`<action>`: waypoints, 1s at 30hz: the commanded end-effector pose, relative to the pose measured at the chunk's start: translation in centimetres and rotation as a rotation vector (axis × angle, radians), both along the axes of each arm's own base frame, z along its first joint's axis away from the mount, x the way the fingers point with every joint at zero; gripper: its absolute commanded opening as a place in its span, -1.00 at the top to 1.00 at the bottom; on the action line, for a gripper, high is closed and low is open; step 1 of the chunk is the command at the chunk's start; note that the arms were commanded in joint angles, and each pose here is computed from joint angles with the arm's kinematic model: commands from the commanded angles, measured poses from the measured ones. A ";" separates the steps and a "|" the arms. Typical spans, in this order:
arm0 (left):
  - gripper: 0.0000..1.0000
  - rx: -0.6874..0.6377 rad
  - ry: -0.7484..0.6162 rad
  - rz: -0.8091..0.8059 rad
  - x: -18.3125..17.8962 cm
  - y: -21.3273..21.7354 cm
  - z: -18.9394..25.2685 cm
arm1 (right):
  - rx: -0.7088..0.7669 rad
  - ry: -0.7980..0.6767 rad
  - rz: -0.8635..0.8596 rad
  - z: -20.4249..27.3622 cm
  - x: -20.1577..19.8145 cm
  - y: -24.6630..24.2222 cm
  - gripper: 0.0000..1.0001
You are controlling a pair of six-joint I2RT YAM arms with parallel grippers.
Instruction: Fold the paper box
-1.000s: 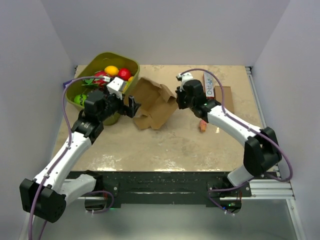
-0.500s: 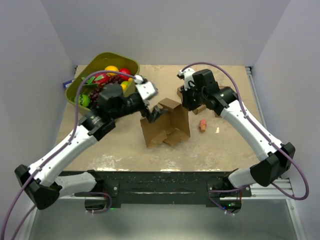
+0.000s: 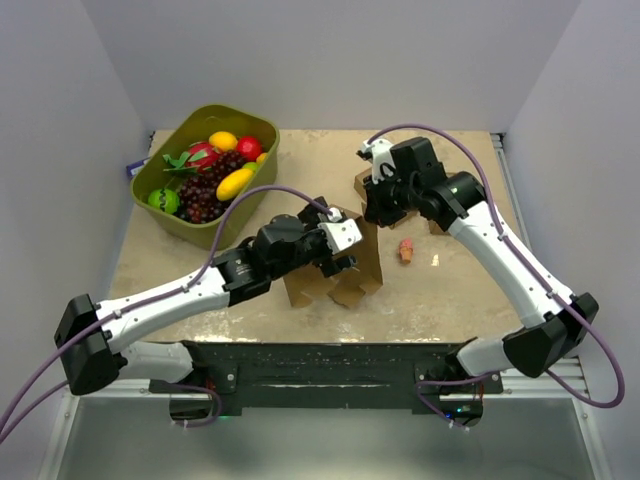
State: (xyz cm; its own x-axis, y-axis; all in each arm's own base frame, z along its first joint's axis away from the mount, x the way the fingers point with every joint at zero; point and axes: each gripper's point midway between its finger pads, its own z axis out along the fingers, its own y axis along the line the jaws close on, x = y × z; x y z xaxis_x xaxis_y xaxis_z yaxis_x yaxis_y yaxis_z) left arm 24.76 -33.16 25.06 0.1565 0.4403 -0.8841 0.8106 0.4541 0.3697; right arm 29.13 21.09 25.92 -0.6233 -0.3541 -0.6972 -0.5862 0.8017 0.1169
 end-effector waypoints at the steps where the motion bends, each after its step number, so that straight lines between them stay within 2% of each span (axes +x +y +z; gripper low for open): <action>1: -1.00 -0.073 -0.174 0.145 2.8 0.2 2.9 | 0.081 0.005 0.046 1.8 -1.7 0.9 1.00; 8: -1.00 0.026 -0.223 0.112 3.2 -0.7 0.6 | 0.106 0.015 0.087 2.0 -2.3 1.4 1.00; 10: -0.92 0.044 -0.225 0.071 2.9 -1.3 0.2 | 0.111 0.022 0.098 2.0 -2.5 1.6 1.00; 13: -0.46 0.072 -0.210 0.054 2.9 -1.7 -0.5 | 0.111 0.023 0.102 2.0 -2.5 1.7 1.00; 14: -0.23 0.080 -0.203 0.055 3.0 -1.8 -0.9 | 0.110 0.024 0.101 1.9 -2.5 1.6 1.00; 21: 0.21 0.086 -0.174 0.071 3.1 -1.7 -2.1 | 0.110 0.003 0.071 1.9 -2.1 1.4 0.99; 23: 0.35 0.077 -0.158 0.076 3.0 -1.6 -2.4 | 0.120 0.007 0.055 1.9 -2.1 1.4 0.82; 25: 0.39 0.077 -0.139 0.075 2.9 -1.6 -2.8 | 0.132 0.003 0.045 1.8 -1.9 1.5 0.73; 26: 0.50 0.077 -0.120 0.076 2.8 -1.7 -3.2 | 0.134 0.001 0.042 1.8 -1.9 1.6 0.63; 28: 0.59 0.084 -0.096 0.085 2.7 -1.6 -3.7 | 0.135 -0.004 0.028 1.3 -1.5 1.5 0.43; 30: 0.65 0.076 -0.062 0.099 2.8 -1.6 -4.0 | 0.126 -0.004 -0.001 0.5 -1.2 1.3 0.10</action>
